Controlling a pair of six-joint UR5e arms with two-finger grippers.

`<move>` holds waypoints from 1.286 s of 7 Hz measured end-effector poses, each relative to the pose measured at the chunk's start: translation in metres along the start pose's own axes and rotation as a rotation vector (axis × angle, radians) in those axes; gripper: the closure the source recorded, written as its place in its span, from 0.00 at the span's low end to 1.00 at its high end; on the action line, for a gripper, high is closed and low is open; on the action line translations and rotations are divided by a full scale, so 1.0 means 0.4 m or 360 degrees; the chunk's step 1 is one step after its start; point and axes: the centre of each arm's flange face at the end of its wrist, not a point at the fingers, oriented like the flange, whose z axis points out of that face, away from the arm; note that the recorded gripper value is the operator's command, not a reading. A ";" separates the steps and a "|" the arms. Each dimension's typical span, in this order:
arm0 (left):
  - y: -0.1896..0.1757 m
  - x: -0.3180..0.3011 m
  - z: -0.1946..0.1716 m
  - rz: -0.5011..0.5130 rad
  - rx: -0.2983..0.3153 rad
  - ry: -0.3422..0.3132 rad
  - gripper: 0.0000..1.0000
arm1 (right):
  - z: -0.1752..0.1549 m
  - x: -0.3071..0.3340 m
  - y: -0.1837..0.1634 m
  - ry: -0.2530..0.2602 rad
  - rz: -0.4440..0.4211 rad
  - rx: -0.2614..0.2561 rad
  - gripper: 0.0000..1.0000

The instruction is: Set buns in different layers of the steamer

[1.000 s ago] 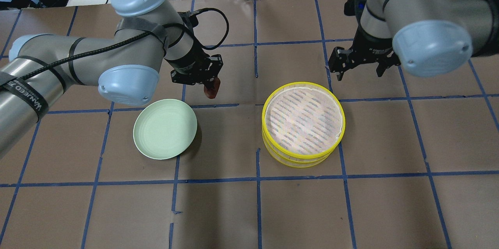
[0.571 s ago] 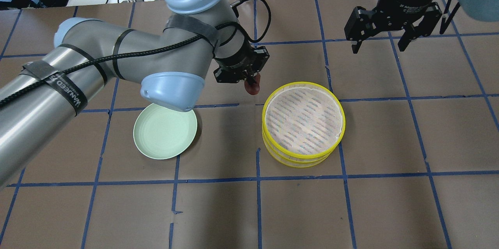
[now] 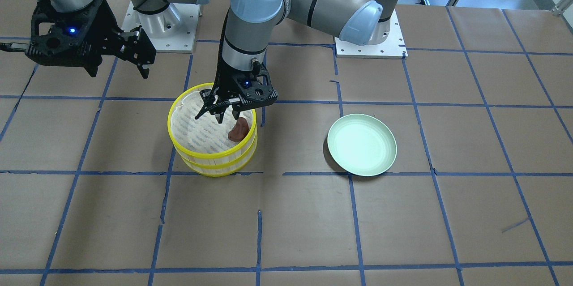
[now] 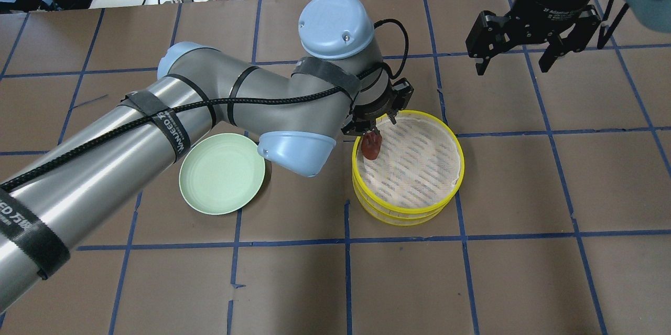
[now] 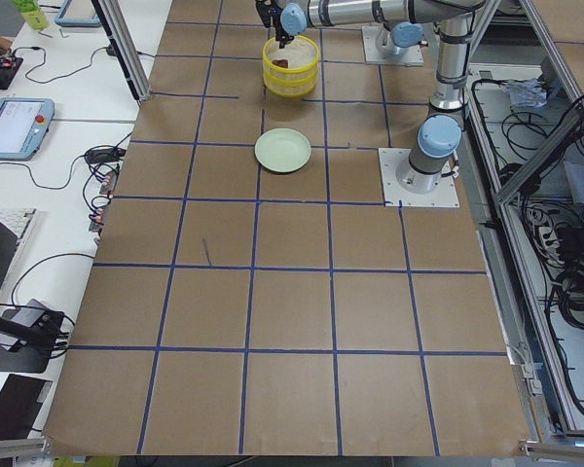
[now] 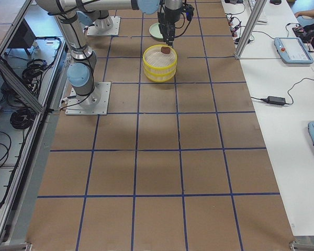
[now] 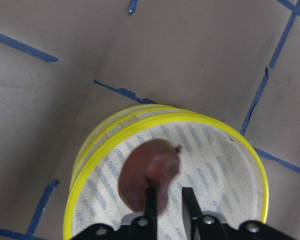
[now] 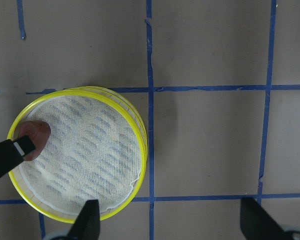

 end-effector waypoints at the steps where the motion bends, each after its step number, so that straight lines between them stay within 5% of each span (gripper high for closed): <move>1: 0.002 0.003 0.003 -0.0018 0.0005 0.0008 0.00 | 0.000 0.001 0.001 0.0000 0.0000 -0.0003 0.00; 3: -0.015 -0.007 -0.019 0.0197 0.0075 -0.0014 0.00 | 0.002 0.000 0.002 -0.0002 0.0000 -0.0008 0.00; 5: -0.180 -0.116 -0.083 0.0671 0.0146 -0.0209 0.00 | -0.003 -0.006 0.001 -0.0011 0.0034 0.0004 0.00; 6: -0.285 -0.204 -0.149 0.0772 0.0113 -0.0271 0.00 | -0.010 -0.013 0.002 -0.0015 0.0075 0.0018 0.00; 9: -0.439 -0.488 -0.426 0.0688 -0.0028 -0.0344 0.00 | -0.017 -0.052 -0.004 -0.0022 0.0151 0.0073 0.00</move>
